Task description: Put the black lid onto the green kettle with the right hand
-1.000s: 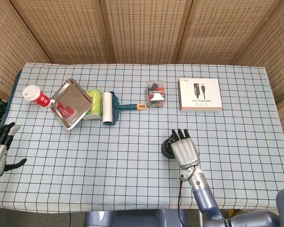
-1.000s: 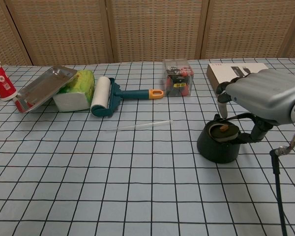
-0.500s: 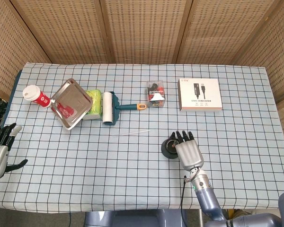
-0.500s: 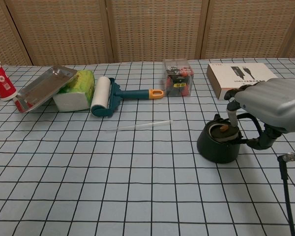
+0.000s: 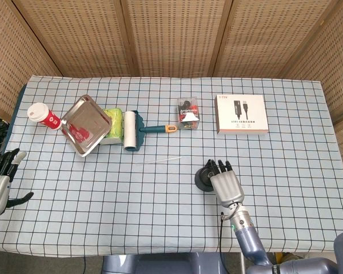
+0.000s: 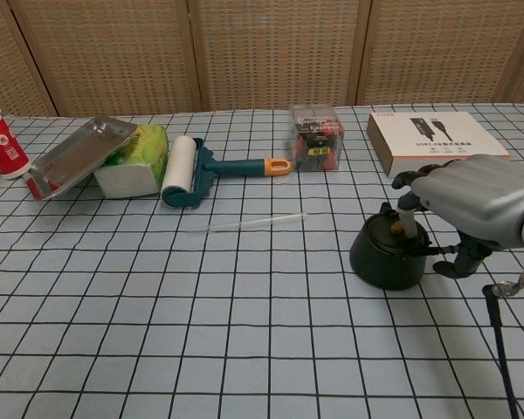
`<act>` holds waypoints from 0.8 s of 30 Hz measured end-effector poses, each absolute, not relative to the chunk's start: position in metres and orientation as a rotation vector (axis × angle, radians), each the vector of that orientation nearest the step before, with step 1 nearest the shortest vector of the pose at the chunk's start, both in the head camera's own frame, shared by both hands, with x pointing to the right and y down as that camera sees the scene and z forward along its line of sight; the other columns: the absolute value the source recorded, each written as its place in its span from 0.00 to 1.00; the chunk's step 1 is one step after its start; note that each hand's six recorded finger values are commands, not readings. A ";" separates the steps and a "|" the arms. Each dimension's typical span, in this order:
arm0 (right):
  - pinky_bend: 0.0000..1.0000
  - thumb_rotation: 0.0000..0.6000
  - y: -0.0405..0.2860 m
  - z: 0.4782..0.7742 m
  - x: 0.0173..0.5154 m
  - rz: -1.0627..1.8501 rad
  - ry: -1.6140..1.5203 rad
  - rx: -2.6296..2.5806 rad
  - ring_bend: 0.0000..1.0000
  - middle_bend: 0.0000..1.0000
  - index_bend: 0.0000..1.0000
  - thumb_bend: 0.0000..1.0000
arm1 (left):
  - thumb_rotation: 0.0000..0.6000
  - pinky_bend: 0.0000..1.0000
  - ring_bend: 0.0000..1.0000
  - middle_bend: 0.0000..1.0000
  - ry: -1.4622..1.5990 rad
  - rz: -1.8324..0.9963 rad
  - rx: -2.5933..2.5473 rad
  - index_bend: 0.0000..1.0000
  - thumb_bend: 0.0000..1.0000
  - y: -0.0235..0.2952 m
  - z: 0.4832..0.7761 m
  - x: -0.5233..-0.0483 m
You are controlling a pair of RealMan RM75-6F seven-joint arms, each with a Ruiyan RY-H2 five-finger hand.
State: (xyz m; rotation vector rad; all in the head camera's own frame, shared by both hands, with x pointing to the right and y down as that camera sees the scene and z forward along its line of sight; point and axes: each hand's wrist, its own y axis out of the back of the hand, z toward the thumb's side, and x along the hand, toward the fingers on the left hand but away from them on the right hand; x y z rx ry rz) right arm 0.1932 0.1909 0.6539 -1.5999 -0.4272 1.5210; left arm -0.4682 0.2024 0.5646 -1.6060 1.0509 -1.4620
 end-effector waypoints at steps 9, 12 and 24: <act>0.19 1.00 0.195 0.662 0.189 1.520 -0.419 -1.626 0.13 0.15 0.45 0.46 | 1.00 0.00 0.00 0.00 1.053 -1.464 -1.609 0.00 0.02 0.202 0.565 -0.469; 0.19 1.00 0.194 0.662 0.187 1.513 -0.420 -1.627 0.13 0.15 0.44 0.46 | 1.00 0.00 0.00 0.00 1.056 -1.464 -1.608 0.00 0.02 0.202 0.564 -0.470; 0.19 1.00 0.182 0.624 0.191 1.451 -0.514 -1.543 0.13 0.15 0.39 0.42 | 1.00 0.00 0.00 0.00 1.075 -1.457 -1.602 0.00 0.02 0.201 0.561 -0.472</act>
